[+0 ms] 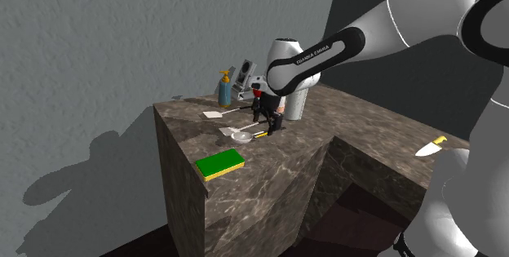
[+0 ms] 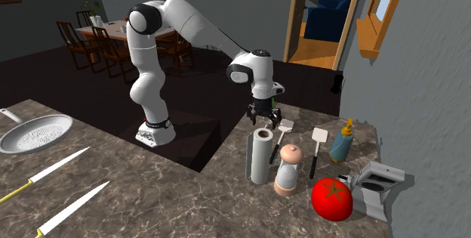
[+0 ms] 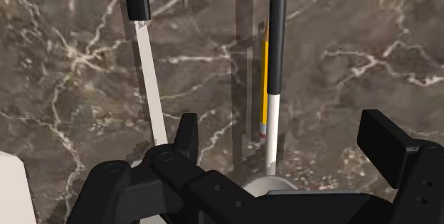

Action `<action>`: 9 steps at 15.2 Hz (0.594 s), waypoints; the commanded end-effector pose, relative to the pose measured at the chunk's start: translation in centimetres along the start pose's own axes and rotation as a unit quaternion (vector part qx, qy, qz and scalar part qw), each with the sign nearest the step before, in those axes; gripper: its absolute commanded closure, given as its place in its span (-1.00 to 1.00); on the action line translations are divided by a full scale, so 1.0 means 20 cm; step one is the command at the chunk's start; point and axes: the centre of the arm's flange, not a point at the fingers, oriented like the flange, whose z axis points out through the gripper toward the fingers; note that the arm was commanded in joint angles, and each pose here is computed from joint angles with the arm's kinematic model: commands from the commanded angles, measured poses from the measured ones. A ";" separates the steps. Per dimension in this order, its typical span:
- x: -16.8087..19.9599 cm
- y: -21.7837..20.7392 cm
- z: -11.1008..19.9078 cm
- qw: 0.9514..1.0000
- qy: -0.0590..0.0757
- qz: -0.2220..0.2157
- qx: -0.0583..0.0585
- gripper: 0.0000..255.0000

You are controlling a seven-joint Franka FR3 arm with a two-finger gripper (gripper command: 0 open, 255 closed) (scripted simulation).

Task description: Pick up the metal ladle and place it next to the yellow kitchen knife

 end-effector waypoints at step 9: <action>0.00 0.00 0.12 1.000 0.000 -0.002 0.000 -1.00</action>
